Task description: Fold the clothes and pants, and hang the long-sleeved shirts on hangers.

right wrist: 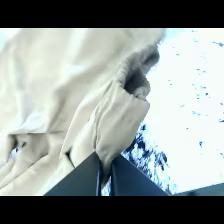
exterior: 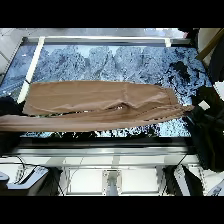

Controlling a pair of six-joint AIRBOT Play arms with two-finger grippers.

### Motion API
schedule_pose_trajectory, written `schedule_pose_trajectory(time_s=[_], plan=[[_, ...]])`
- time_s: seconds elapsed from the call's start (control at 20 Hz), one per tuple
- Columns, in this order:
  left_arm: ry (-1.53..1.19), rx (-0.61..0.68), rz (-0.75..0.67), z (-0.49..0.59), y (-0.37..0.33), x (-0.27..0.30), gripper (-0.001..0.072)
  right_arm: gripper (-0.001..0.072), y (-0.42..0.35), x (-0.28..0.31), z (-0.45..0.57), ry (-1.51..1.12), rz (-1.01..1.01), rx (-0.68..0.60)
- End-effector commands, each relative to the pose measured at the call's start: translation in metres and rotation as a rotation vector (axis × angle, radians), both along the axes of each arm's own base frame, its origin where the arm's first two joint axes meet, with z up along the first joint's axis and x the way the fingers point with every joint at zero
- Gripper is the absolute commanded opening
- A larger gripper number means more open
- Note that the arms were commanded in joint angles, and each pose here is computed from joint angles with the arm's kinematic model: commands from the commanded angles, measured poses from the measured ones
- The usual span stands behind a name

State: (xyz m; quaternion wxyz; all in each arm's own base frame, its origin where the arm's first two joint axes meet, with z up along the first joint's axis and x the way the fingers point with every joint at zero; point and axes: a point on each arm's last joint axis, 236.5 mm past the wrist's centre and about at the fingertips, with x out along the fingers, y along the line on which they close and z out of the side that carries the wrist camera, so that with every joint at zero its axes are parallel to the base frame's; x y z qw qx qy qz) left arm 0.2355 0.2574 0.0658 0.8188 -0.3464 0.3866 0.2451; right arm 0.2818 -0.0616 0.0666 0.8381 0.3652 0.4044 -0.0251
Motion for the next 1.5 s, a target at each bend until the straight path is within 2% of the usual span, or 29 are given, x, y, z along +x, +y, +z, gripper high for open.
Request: schedule_pose_trajectory(time_s=[0.0,0.1,0.3,0.5,0.65,0.8,1.05,1.1,1.15,1.2,1.3,1.45], plan=[[-0.075,0.142,-0.095,0.053,-0.009,0.039,0.0008,0.0028,0.003,-0.015,0.058,-0.032,-0.005,-0.100],[-0.107,0.206,-0.104,0.060,-0.007,0.079,0.0006,0.0028,-0.008,-0.004,0.062,-0.027,-0.011,-0.092],[0.014,0.171,-0.154,0.017,-0.019,0.162,0.0007,0.0030,-0.036,0.043,0.036,0.008,-0.040,0.015],[0.036,0.171,-0.241,-0.018,-0.044,0.258,0.0007,0.0031,-0.021,0.095,-0.018,0.105,0.048,0.080],[0.042,0.246,-0.222,-0.038,-0.048,0.308,0.0007,0.0031,-0.025,0.142,-0.058,0.107,0.002,0.059],[0.005,0.286,-0.204,-0.052,-0.047,0.339,0.0008,0.0030,-0.057,0.172,-0.087,0.088,-0.159,0.046],[0.046,0.267,-0.220,-0.089,-0.051,0.345,0.0013,0.0044,-0.063,0.175,-0.126,0.145,-0.190,0.066],[0.044,0.265,-0.220,-0.089,-0.052,0.346,0.0096,0.0153,-0.063,0.176,-0.124,0.139,-0.183,0.060],[0.037,0.268,-0.221,-0.084,-0.053,0.346,0.0389,0.0336,-0.062,0.179,-0.118,0.131,-0.175,0.063],[0.023,0.275,-0.219,-0.075,-0.053,0.346,0.0637,0.0358,-0.061,0.182,-0.109,0.122,-0.159,0.066],[-0.035,0.302,-0.211,-0.037,-0.053,0.346,0.0643,0.0359,-0.060,0.188,-0.080,0.092,-0.107,0.044],[-0.150,0.356,-0.196,0.042,-0.057,0.338,0.0643,0.0340,-0.083,0.179,-0.026,0.069,-0.031,-0.147]])
